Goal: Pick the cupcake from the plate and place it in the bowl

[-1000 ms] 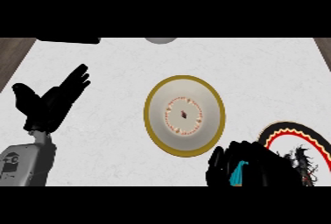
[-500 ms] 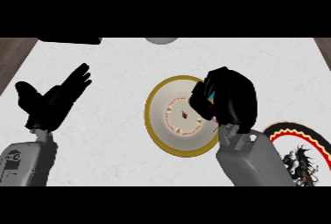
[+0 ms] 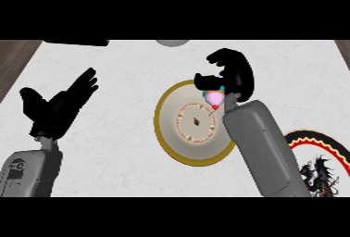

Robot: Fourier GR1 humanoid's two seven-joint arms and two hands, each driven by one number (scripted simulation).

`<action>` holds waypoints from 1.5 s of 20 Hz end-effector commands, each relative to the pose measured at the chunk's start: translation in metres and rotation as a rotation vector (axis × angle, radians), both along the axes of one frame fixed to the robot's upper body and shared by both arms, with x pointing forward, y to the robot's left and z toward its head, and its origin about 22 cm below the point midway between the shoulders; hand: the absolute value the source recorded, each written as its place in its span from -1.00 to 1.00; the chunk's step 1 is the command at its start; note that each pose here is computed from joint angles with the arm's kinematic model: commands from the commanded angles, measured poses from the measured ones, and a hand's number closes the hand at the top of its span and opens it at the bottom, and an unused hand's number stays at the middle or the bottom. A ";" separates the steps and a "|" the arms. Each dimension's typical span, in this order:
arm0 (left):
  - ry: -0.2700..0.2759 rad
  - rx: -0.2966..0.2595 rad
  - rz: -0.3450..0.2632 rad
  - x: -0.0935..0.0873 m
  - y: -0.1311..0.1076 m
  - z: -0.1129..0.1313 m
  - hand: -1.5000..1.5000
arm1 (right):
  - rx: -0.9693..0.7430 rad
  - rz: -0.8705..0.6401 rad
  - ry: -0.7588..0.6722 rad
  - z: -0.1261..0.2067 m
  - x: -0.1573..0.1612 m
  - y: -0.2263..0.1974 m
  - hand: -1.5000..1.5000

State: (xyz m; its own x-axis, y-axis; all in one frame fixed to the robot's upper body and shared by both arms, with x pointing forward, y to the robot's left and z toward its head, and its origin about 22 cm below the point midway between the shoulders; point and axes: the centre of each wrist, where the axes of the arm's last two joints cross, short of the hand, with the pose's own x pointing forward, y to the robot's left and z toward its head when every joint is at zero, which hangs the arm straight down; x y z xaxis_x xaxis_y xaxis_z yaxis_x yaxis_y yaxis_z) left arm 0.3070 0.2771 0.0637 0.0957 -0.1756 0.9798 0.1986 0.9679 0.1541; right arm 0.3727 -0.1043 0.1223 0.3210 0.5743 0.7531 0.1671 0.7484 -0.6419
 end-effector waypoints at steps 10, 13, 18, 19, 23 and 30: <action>0.022 0.003 0.042 -0.009 0.011 -0.004 0.00 | 0.028 -0.096 -0.264 -0.040 0.050 0.011 -1.00; 0.010 -0.018 0.035 -0.010 0.022 0.017 0.00 | 0.023 -0.151 -0.304 -0.021 0.062 0.005 -1.00; 0.030 -0.002 0.091 -0.016 0.037 -0.001 0.00 | 0.037 -0.250 -0.368 -0.036 0.039 -0.024 -1.00; 0.039 0.005 0.086 -0.024 0.018 0.004 0.00 | 0.013 -0.235 -0.360 -0.032 0.033 -0.043 -1.00; 0.046 -0.007 0.113 -0.029 0.038 -0.006 0.00 | -0.066 -0.110 -0.399 -0.033 -0.007 -0.058 -1.00; 0.051 0.021 0.146 -0.028 0.032 -0.012 0.00 | 0.017 0.045 -0.500 -0.005 -0.100 -0.071 -1.00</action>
